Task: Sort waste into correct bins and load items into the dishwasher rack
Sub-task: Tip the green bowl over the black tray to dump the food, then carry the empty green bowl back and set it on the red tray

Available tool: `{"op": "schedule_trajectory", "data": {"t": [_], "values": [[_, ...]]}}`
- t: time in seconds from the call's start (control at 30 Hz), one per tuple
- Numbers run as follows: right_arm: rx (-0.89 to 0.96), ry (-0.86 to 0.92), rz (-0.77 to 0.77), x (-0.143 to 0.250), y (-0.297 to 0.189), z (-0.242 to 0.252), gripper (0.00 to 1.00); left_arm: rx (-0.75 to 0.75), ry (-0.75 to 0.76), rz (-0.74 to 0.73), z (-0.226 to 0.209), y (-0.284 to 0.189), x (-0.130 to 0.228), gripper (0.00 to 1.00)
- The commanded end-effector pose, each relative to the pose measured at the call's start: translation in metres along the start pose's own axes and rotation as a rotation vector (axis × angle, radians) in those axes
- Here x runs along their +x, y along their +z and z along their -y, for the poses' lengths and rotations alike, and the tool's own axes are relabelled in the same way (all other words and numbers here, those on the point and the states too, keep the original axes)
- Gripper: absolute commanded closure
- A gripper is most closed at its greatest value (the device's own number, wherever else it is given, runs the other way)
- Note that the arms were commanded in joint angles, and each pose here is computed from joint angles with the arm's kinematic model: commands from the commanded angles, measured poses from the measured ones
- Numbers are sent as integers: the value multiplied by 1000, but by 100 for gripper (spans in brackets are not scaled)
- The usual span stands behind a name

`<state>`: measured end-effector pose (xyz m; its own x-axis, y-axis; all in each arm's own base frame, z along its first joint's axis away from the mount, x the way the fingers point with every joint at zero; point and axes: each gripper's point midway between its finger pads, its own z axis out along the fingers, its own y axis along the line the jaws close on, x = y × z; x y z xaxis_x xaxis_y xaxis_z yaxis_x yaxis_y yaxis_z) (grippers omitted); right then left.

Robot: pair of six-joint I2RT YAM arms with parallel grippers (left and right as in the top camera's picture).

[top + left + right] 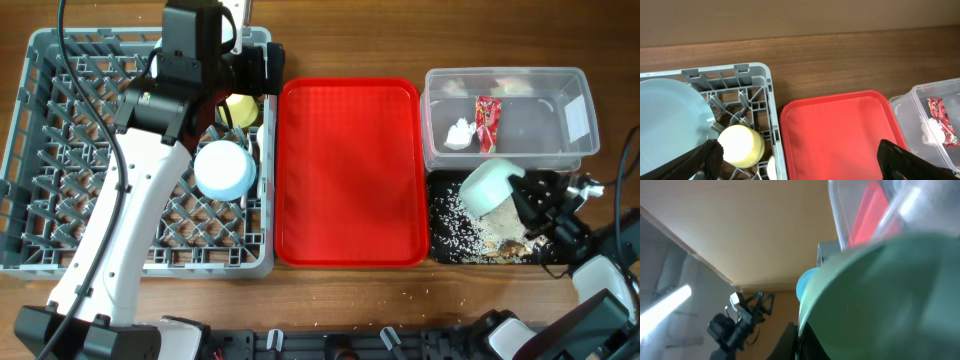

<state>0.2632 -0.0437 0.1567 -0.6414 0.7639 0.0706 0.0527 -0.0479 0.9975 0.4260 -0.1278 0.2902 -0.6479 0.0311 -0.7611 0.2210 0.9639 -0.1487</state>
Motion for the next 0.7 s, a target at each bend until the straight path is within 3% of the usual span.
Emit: {"op": "schedule_trajectory", "data": {"t": [0.0, 0.07, 0.13, 0.23, 0.3, 0.47, 0.67], "values": [[-32, -113, -46, 2, 1, -31, 95, 16, -14, 2, 3, -1, -1, 0], [-12, -269, -34, -1, 5, -71, 95, 16, -13, 2, 3, -1, -1, 0], [-31, -541, -54, 25, 11, -142, 95, 16, -13, 2, 3, -1, -1, 0], [-4, -637, -132, 50, 15, -188, 95, 16, -14, 2, 3, -1, -1, 0], [-16, -566, -185, 53, 25, -202, 95, 16, -13, 2, 3, -1, -1, 0], [-107, -633, -384, 100, 59, -218, 95, 16, -13, 2, 3, -1, -1, 0], [-171, -515, -444, 78, 130, -197, 95, 16, -14, 2, 3, -1, -1, 0]]}}
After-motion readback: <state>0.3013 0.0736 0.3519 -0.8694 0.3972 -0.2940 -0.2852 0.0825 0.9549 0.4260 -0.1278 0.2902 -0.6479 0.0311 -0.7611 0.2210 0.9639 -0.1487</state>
